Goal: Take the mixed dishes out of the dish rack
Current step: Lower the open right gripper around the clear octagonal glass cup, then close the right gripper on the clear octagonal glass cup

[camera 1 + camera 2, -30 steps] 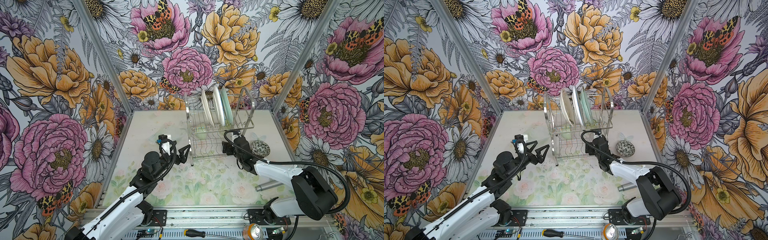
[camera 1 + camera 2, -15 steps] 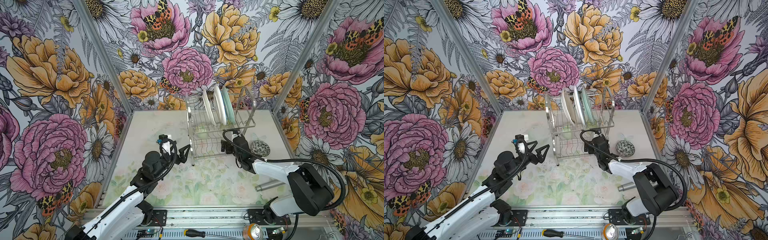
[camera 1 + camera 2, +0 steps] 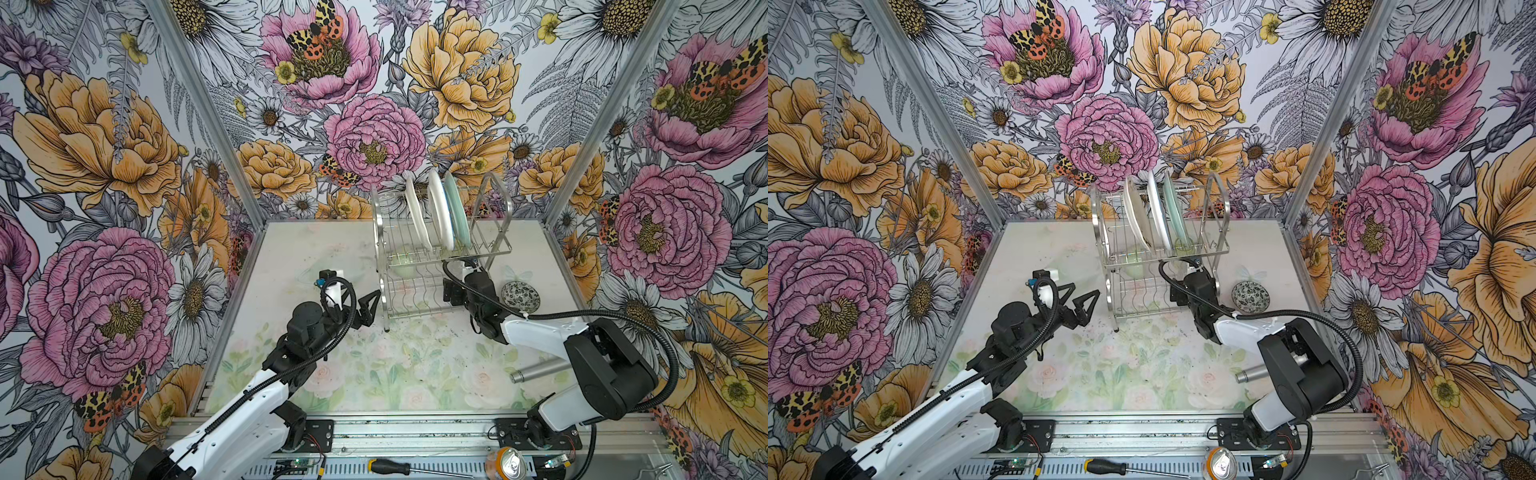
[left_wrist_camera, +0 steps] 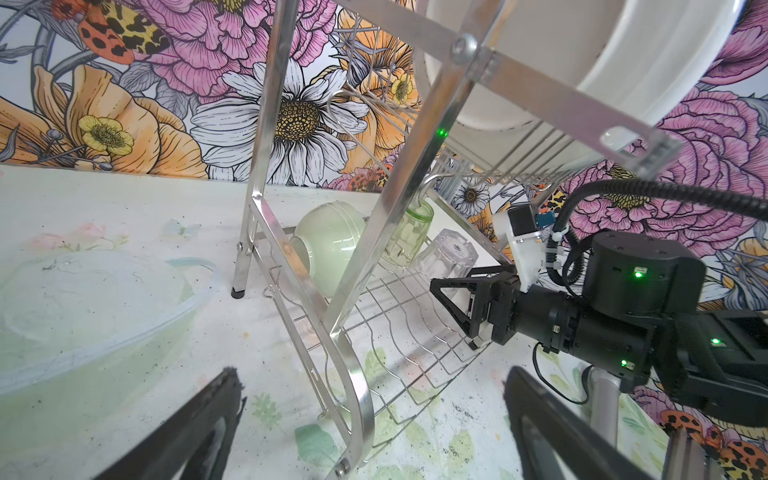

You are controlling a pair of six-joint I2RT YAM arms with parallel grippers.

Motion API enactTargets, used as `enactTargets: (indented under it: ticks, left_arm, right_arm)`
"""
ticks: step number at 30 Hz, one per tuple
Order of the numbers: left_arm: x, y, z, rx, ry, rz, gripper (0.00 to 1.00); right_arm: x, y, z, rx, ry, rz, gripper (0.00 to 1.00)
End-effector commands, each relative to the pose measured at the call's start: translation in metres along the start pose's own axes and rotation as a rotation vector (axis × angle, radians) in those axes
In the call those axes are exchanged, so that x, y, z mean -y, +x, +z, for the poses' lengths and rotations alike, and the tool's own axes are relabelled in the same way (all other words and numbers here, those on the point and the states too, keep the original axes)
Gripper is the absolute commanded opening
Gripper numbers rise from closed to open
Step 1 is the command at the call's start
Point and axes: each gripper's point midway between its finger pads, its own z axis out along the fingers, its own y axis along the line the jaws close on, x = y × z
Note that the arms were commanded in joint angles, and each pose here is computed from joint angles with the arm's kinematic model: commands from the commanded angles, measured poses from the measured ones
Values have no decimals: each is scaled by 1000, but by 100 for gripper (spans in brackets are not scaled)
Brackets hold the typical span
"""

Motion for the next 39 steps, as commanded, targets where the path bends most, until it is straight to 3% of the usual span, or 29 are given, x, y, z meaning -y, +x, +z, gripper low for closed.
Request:
enactTargets:
  ticks: [1, 17, 22, 31, 39]
  left_arm:
    - [-8, 1, 1, 11, -27, 17, 99]
    - [-12, 2, 4, 7, -35, 9, 99]
    - [-13, 3, 4, 10, -36, 6, 99]
    - [-12, 5, 6, 8, -21, -8, 99]
    - [-12, 4, 2, 21, -19, -9, 99]
  right_arm:
    - [15, -5, 7, 0, 50, 47, 89]
    - [6, -10, 6, 24, -18, 36, 88]
    - [5, -9, -2, 35, -42, 40, 83]
    - [-22, -12, -16, 35, -214, 40, 81]
    - [-28, -18, -25, 52, -260, 46, 78]
